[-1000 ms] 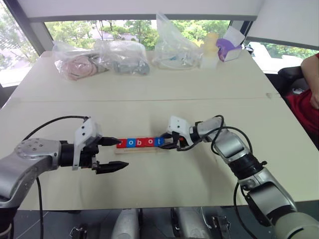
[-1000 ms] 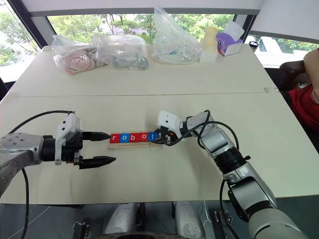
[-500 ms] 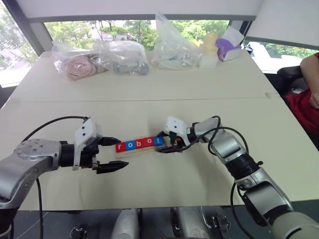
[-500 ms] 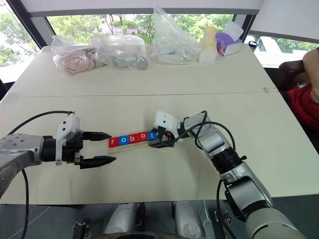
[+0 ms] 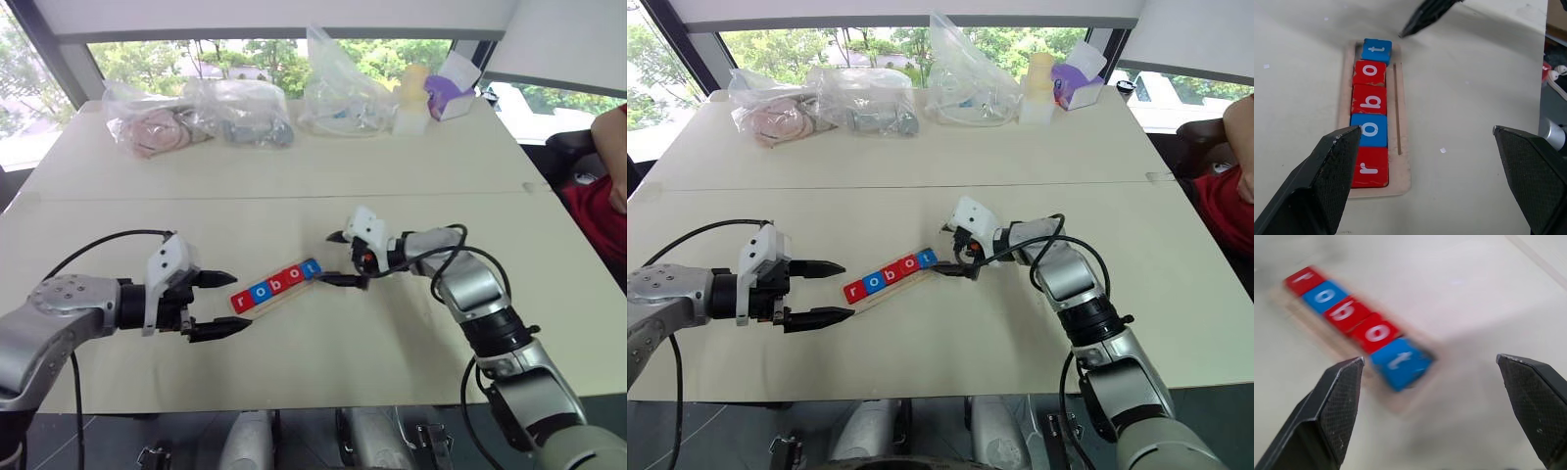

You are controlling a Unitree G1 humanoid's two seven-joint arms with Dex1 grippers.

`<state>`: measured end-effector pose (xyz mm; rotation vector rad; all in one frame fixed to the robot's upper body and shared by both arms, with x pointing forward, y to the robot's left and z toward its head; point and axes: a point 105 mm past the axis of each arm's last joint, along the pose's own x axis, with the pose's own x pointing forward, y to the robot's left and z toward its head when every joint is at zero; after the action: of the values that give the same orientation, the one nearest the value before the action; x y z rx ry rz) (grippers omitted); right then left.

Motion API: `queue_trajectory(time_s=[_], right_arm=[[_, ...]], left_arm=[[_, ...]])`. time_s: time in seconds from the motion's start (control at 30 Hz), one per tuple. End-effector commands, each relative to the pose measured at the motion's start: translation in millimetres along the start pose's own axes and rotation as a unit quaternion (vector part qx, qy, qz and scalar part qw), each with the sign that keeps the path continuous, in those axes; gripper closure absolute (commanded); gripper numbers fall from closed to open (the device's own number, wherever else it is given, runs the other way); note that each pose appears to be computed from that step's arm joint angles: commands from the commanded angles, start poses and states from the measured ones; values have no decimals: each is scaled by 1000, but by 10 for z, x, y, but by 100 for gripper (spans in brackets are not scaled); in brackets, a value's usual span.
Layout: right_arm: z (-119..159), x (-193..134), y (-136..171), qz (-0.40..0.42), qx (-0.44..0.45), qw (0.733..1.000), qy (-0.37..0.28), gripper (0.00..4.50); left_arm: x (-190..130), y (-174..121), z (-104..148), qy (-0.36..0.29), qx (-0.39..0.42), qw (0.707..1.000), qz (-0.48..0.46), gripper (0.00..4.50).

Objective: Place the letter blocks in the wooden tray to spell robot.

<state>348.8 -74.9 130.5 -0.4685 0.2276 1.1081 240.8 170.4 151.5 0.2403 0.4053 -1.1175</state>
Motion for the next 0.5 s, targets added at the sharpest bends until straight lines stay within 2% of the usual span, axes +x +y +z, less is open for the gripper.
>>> queue_trajectory(time_s=[0.03, 0.5], right_arm=[[2, -18, -28, -12, -35, 999, 3, 2], [-36, 163, -13, -5, -56, 998, 5, 2]], left_arm=[[-51, 36, 96, -10, 21, 1000, 11, 0], [-48, 38, 95, -8, 19, 1000, 16, 0]])
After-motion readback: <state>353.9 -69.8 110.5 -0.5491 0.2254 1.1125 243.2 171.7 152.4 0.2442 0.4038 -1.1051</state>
